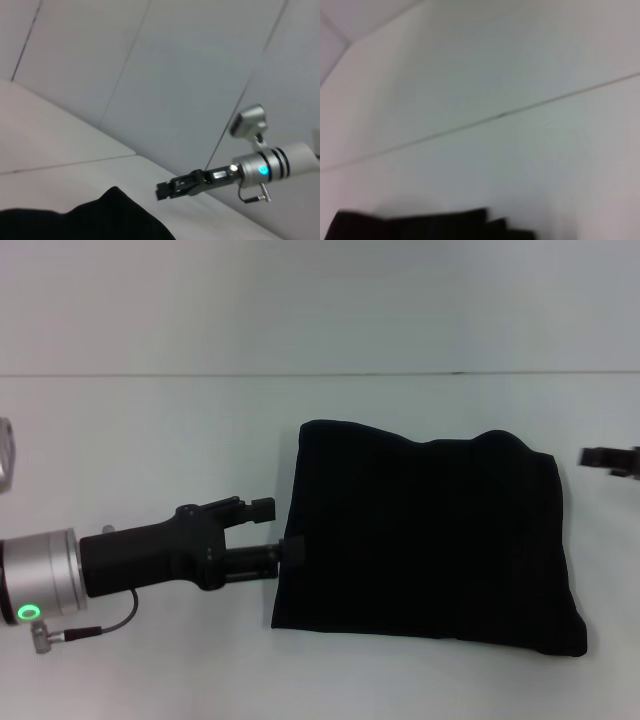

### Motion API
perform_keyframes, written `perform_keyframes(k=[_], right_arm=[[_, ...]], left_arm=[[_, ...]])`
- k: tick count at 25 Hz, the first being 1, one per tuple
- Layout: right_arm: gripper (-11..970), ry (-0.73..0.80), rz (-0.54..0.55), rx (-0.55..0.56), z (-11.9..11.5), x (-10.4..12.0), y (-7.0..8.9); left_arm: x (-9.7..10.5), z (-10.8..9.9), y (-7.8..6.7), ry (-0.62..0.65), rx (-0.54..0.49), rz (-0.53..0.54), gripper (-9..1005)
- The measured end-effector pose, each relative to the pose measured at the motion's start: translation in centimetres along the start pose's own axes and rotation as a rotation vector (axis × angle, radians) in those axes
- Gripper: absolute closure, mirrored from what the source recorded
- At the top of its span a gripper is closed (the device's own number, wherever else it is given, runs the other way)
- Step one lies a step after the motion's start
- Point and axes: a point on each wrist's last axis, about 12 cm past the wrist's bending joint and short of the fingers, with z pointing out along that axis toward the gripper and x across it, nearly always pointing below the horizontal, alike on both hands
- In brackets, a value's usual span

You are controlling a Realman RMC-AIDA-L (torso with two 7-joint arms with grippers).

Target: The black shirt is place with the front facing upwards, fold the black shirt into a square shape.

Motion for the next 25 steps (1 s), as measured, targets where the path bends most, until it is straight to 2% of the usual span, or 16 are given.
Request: perform_keyframes(k=[3,5,7,8,9,12,16,20,25], right_arm=[[373,-0.077,0.011,-0.023,-1.9,0.5,-1.3],[328,-0.122,-0.044,-0.08,-3.0,1.0,-1.4],[283,-0.151,-0.155,-0.155,-3.8,1.8,-0.9],[260,-0.159,-0.229,-0.201,-4.0,2.4,-0.4],[238,-0.164,-0.303,-0.24,-4.0,3.1,0.1],[194,-0.176,-0.468,-0.325,-3.7,5.1,1.5],[152,-0.207,-0.639,-0.395,-3.0,7.8,3.0],[146,-0.227,-0.745,-0.427,-2.6,10.2,3.8],[148,-0.205,-0.76,-0.45,-2.4,12.0,3.9]], left_arm=[[-0.6,-0.1,0.3,0.005,0.0,-0.087,122],[-1.2,-0.3,0.6,0.011,-0.003,-0.164,123],[-1.7,-0.3,1.1,0.021,-0.018,-0.235,123],[-2.2,-0.4,1.6,0.032,-0.043,-0.314,123],[-2.3,-0.4,1.7,0.035,-0.052,-0.333,123],[-3.5,-0.7,3.0,0.047,-0.122,-0.481,123],[-4.5,-0.9,5.1,0.091,-0.28,-0.664,122],[-4.6,-0.1,6.1,0.102,-0.358,-0.728,122],[-4.2,1.8,6.7,0.098,-0.412,-0.755,122]])
